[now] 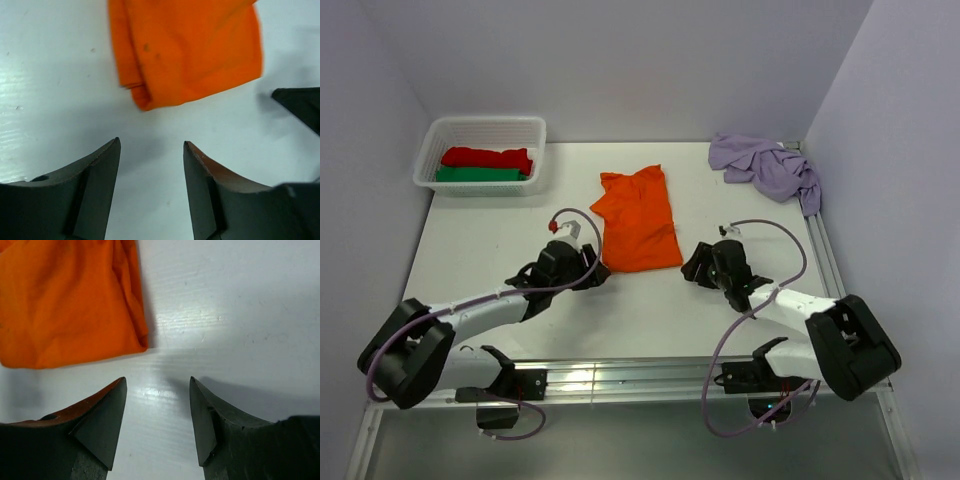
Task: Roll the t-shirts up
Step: Fold the tshirt
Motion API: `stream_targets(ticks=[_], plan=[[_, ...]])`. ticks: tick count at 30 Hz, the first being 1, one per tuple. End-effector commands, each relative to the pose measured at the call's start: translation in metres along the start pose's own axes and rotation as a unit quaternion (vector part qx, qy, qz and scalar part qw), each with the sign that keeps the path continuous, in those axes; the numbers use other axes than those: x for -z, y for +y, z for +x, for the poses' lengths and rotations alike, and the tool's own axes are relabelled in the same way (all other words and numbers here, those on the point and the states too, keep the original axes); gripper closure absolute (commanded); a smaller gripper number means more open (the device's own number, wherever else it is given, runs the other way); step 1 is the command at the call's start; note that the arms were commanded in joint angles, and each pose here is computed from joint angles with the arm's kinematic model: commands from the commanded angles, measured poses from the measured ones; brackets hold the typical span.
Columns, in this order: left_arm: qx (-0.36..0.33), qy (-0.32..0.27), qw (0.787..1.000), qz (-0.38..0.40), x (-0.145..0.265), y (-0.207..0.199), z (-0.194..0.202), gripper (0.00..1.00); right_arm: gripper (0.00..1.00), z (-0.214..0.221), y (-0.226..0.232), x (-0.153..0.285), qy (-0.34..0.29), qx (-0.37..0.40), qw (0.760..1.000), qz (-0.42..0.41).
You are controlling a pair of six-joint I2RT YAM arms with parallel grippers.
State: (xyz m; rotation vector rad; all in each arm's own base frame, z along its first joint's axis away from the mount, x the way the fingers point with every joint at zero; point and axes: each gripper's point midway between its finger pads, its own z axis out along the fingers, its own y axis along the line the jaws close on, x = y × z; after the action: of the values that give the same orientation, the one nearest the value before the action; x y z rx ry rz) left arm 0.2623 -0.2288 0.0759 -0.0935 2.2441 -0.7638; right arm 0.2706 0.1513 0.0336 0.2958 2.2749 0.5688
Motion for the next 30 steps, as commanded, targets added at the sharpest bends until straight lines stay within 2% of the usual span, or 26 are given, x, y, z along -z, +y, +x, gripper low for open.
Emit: stream_targets(ticks=[1, 6, 10, 16, 26, 30], plan=[[-0.017, -0.045, 0.999, 0.005, -0.010, -0.001, -0.013, 0.41, 0.40, -0.036, 0.015, -0.014, -0.080, -0.003, 0.997, -0.015], [-0.051, -0.071, 0.996, -0.004, -0.018, 0.005, -0.018, 0.39, 0.41, -0.035, 0.023, -0.028, -0.079, 0.032, 0.996, -0.017], [-0.075, -0.088, 0.993, 0.016, -0.019, 0.003, -0.021, 0.37, 0.41, -0.036, 0.037, -0.031, -0.103, 0.050, 0.992, -0.061], [-0.101, -0.082, 0.991, 0.035, -0.029, 0.006, -0.007, 0.37, 0.42, -0.029, 0.031, -0.039, -0.105, 0.085, 0.990, -0.048], [-0.113, -0.079, 0.989, 0.050, -0.042, -0.001, -0.004, 0.41, 0.43, -0.017, 0.016, -0.041, -0.101, 0.079, 0.991, -0.032], [-0.120, -0.079, 0.988, 0.055, -0.044, -0.007, -0.003, 0.41, 0.47, -0.012, 0.015, -0.044, -0.096, 0.078, 0.992, -0.033]])
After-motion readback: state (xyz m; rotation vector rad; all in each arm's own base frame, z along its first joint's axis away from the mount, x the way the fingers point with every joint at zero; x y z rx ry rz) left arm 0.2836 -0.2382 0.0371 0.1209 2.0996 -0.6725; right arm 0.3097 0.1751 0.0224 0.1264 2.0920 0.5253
